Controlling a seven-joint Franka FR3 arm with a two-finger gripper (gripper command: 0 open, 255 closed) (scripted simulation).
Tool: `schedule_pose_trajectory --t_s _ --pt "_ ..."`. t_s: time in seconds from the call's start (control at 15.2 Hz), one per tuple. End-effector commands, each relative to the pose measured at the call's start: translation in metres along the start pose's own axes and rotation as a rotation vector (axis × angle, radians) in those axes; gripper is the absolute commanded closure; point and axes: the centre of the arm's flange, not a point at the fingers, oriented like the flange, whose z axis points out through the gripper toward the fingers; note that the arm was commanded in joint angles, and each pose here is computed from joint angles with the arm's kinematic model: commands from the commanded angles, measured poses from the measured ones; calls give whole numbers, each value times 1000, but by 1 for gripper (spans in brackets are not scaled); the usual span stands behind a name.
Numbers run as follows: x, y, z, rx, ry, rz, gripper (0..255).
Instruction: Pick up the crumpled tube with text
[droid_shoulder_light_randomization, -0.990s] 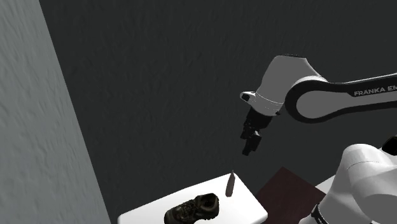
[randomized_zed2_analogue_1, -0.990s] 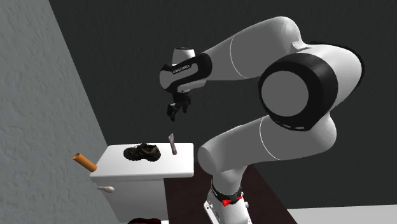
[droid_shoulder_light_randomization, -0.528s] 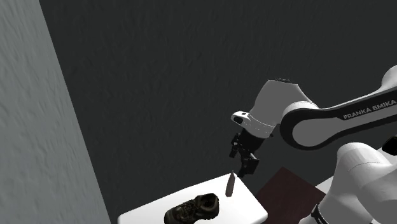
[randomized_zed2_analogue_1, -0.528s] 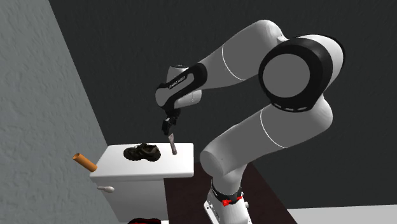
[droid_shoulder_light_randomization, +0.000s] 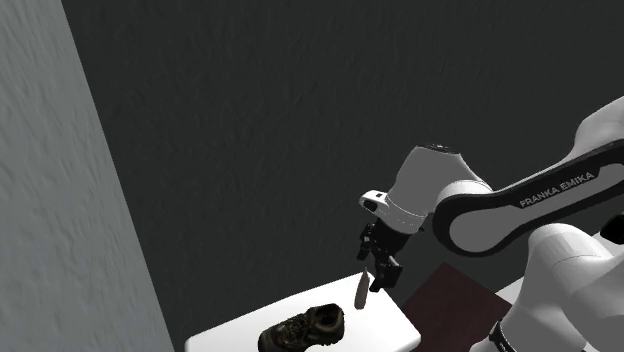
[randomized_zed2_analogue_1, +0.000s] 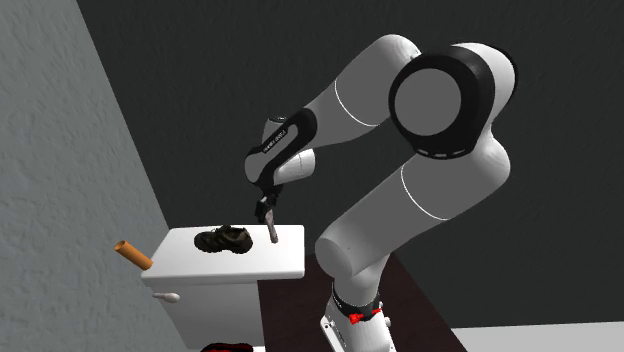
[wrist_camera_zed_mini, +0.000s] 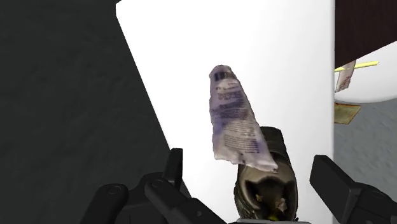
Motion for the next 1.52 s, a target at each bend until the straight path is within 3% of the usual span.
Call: schedule_pose_trajectory --t_s 0.0,0.59,1.45 --pt "-1 0 2 0 0 0 255" --pt "-1 1 2 0 0 0 255" --pt "15 1 -65 0 0 0 255"
